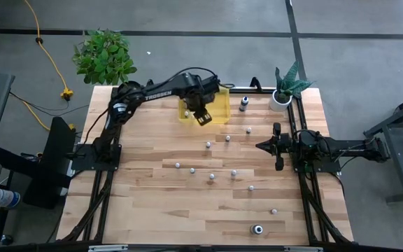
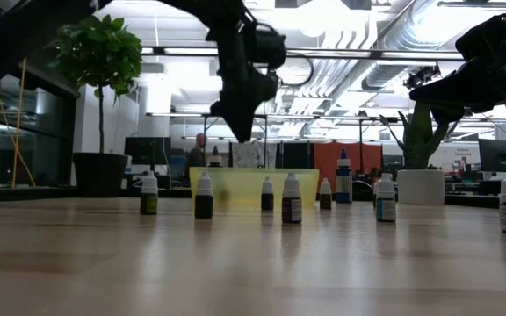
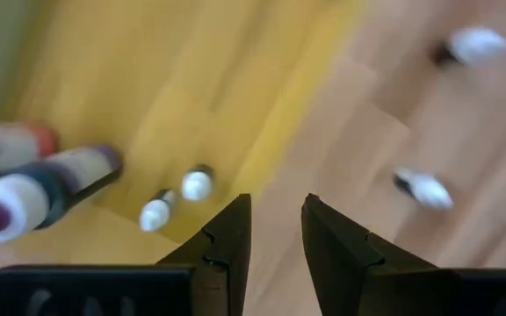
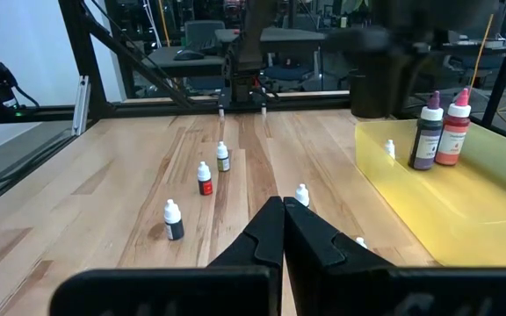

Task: Pick & Place food coloring
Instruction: Put the bottom small green food coloring bottle into the yellow container

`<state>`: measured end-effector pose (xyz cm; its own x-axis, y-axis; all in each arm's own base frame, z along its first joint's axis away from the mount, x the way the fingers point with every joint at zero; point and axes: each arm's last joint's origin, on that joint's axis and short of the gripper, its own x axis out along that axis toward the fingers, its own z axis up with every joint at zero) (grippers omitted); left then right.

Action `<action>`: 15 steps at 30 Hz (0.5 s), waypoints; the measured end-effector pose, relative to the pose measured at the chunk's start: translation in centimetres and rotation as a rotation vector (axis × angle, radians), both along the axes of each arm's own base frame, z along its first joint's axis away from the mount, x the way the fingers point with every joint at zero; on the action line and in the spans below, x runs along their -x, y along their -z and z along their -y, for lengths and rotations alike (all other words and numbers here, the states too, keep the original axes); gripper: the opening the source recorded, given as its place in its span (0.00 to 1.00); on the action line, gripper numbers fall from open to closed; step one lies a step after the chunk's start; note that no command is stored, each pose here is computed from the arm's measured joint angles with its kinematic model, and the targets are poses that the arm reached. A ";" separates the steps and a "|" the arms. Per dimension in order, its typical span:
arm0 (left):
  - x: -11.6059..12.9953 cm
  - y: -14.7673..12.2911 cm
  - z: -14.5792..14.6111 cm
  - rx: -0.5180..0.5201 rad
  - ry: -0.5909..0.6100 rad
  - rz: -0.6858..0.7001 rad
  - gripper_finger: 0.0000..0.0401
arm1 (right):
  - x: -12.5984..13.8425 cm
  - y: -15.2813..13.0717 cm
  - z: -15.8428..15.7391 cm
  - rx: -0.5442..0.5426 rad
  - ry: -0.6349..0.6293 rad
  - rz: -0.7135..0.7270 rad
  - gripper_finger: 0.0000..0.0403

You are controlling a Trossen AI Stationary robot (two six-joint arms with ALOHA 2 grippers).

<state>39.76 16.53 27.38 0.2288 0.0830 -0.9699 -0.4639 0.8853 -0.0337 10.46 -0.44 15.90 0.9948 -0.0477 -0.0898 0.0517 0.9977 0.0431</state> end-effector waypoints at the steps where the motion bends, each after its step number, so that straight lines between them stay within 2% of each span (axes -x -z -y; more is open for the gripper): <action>1: 0.0 -0.3 0.5 -0.004 0.050 -0.002 0.24 | 0.0 0.0 0.0 0.000 0.000 0.000 0.00; 7: 0.9 -1.6 3.3 0.000 0.257 -0.076 0.24 | 0.0 0.0 0.0 0.000 0.000 0.000 0.00; 15: 3.6 -4.3 7.6 0.001 0.373 -0.099 0.24 | 0.0 0.0 0.0 0.000 0.000 0.000 0.00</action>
<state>36.17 8.97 31.72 0.1486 0.0107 -0.9888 -0.1109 0.9938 -0.0060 10.46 -0.44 15.91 0.9949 -0.0475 -0.0894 0.0515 0.9978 0.0428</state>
